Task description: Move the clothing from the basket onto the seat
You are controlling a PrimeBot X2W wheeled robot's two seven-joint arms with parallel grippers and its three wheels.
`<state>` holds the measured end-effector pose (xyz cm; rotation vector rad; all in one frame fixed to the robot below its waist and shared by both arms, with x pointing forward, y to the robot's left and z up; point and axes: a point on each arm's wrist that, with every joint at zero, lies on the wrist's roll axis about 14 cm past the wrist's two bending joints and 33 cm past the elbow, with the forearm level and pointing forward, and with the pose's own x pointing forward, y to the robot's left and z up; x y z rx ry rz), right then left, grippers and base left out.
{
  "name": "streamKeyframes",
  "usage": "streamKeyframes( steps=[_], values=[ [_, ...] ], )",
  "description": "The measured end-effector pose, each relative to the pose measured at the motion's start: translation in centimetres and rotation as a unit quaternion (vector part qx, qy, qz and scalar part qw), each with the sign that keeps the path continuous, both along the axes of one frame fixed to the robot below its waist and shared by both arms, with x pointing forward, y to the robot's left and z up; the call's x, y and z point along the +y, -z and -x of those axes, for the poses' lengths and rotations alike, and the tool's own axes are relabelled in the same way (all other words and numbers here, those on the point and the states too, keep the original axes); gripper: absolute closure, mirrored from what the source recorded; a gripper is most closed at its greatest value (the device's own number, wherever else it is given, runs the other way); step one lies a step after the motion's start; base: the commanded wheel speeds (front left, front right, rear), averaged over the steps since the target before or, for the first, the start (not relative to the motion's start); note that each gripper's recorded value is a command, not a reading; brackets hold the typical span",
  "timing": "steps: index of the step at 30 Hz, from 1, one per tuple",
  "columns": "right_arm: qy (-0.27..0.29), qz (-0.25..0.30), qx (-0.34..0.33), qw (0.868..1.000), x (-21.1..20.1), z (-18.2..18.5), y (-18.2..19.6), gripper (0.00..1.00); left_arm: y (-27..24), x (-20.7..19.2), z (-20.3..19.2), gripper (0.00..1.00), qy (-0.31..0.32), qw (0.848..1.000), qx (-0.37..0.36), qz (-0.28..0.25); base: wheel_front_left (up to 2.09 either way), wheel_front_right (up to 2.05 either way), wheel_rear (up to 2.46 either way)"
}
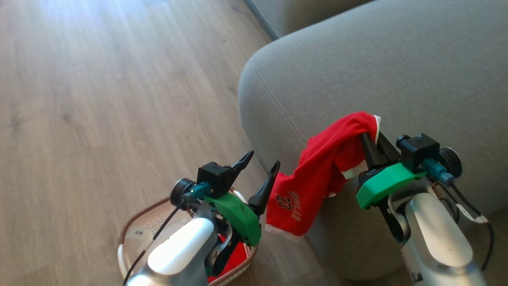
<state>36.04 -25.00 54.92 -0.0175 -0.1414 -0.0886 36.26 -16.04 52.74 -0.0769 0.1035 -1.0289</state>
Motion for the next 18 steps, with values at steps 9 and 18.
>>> streamKeyframes(
  steps=[9, 18],
  values=[
    [0.001, 0.020, -0.006, 1.000, -1.1, -2.5, -2.0, 1.00, 1.5, -0.7, -0.5, 0.00, 0.005, 1.000, 0.016, 0.004, 0.00, 0.00, 0.00],
    [-0.004, 0.079, -0.073, 0.994, -2.7, -10.0, -11.6, 1.00, 1.7, 1.4, -2.8, 0.00, -0.025, 1.000, 0.012, 0.013, 0.00, 0.00, 0.00]
  ],
)
